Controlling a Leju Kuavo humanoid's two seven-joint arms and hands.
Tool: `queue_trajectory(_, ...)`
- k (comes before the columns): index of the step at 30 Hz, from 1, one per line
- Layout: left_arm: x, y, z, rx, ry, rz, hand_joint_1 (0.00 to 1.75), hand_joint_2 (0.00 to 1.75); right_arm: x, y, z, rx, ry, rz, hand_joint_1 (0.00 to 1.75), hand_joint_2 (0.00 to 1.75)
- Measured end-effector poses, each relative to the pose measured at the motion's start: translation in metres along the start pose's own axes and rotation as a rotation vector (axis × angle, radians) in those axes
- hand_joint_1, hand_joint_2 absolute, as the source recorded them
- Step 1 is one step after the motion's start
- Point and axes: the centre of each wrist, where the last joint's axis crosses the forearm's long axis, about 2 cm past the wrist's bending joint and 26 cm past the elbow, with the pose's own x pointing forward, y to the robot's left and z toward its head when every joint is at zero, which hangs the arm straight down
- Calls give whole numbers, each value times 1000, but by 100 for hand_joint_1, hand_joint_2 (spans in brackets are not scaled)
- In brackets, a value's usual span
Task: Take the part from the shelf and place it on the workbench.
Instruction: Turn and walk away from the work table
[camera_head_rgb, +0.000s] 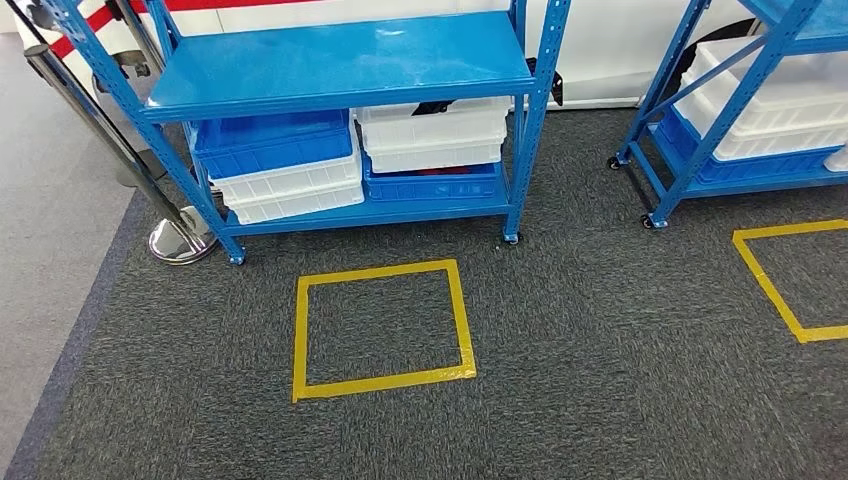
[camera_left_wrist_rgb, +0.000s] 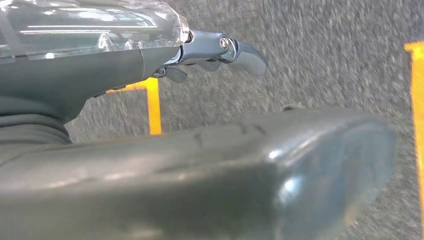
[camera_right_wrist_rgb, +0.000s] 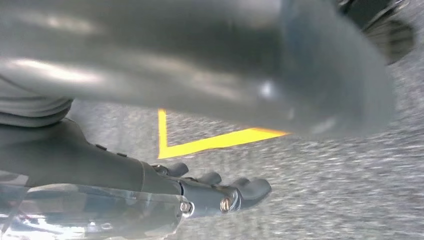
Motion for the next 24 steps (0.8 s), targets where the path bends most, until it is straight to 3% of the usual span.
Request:
queue_trajectory(11, -5, 8, 1, 4, 20, -21, 0, 0, -6, -17, -5, -12, 15, -36, 0, 0)
queue_trajectory(19, -1, 7, -2, -2, 12, -20, 0, 0, 3, -26, -9, -1, -8, -36, 0, 0)
queue_trajectory(24, -5, 5, 1, -21, 17, -17, 0, 0, -9, -39, -10, -6, 10, -3, 0, 0)
